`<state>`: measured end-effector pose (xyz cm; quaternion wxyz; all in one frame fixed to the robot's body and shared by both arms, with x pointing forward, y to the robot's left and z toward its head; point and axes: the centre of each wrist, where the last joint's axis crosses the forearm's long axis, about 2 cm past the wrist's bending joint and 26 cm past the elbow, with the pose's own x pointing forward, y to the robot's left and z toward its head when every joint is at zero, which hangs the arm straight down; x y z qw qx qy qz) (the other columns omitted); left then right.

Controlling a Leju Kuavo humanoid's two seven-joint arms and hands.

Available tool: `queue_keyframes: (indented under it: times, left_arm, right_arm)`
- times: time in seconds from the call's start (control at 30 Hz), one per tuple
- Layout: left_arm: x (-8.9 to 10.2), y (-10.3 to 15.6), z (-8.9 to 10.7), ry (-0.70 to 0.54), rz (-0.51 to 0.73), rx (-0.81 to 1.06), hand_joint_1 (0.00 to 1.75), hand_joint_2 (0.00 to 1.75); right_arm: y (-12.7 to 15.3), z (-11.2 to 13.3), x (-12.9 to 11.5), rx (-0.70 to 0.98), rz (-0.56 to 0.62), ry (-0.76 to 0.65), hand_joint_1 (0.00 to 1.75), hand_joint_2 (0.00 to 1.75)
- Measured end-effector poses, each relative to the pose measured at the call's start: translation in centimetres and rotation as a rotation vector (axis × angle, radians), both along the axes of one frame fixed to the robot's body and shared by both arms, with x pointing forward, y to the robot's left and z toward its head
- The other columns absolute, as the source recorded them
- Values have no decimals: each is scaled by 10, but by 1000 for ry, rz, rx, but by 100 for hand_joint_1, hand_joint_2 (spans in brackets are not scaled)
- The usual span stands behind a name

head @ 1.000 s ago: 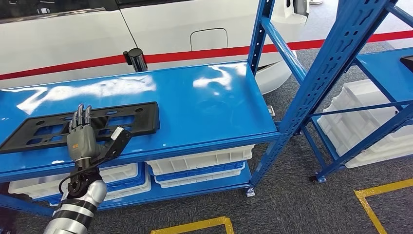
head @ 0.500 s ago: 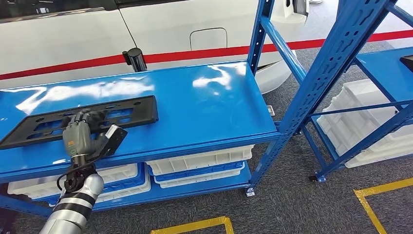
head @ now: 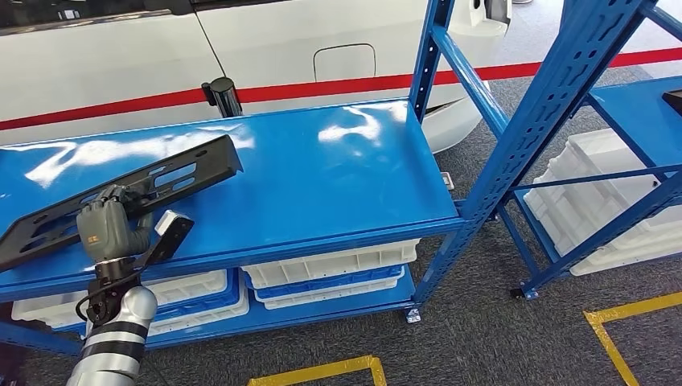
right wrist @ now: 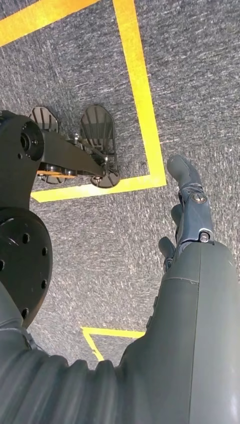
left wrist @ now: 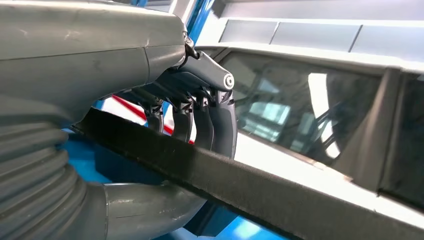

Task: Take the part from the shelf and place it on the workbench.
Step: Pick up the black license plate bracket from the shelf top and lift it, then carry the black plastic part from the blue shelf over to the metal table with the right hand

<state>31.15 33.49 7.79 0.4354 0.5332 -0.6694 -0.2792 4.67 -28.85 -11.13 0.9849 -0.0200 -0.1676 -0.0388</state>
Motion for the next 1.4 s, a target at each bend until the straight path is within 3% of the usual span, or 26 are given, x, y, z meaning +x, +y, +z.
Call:
queue_keyframes:
  times: [0.23,0.53,0.7,1.1,1.4]
  left_arm:
    - [-1,5,28,-241,-85,24,175,175]
    - [-1,14,108,-572,-59,104,175,175]
    - [-5,11,137,-678,-75,150,175,175]
    - [-9,11,160,-755,-100,222,175,175]
    - [-11,11,164,-763,-115,250,175,175]
  right_arm:
    - [2,1,7,0,29,-8,0,175]
    - [4,3,21,4,80,-19,0,175]
    - [5,4,28,9,91,-26,0,175]
    - [8,5,34,21,102,-34,0,175]
    - [5,6,39,15,103,-43,0,175]
